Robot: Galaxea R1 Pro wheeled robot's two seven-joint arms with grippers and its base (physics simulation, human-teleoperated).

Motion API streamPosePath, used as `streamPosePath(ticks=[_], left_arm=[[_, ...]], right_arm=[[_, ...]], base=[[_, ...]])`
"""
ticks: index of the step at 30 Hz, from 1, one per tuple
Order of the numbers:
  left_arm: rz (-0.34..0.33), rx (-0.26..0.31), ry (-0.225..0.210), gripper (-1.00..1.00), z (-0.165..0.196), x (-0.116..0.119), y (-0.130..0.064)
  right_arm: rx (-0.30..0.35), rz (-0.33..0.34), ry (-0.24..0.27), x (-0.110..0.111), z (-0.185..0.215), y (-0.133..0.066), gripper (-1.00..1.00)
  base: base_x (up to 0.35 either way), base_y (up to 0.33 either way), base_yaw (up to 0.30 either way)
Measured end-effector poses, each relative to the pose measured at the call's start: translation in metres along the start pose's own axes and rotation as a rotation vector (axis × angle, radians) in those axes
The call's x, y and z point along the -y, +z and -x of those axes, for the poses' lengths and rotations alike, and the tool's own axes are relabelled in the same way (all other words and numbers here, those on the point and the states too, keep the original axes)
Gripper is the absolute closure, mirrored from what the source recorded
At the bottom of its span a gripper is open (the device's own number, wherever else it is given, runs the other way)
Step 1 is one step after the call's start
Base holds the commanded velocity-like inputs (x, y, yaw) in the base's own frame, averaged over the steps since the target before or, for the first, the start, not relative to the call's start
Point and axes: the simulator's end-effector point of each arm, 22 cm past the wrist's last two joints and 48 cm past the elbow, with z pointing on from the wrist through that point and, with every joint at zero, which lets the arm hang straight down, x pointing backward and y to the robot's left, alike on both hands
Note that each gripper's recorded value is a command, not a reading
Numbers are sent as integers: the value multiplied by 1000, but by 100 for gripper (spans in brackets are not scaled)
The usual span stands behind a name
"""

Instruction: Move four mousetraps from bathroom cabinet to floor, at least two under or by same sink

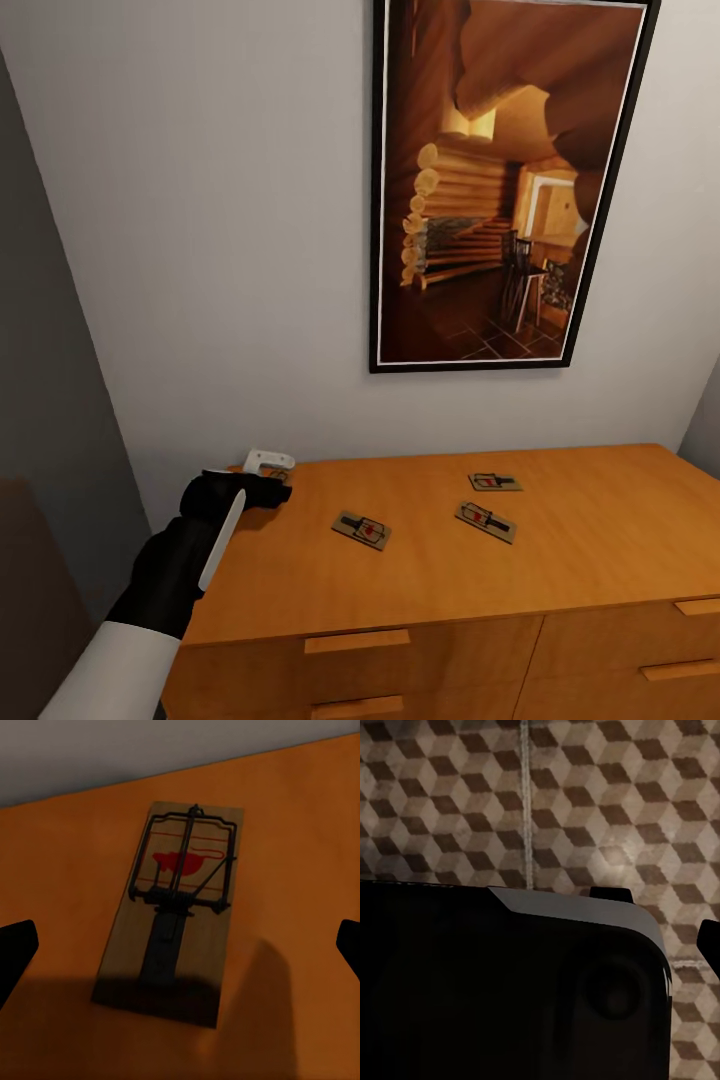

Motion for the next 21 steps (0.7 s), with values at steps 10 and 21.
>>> streamPosePath(ticks=[10,21], left_arm=[[1,-17,1,-100,-6,0,4],[1,-21,1,-100,-8,0,5]], right_arm=[[0,0,0,0,0,0,-100],[0,0,0,0,0,0,-100]], base=[[0,0,0],[0,0,0]])
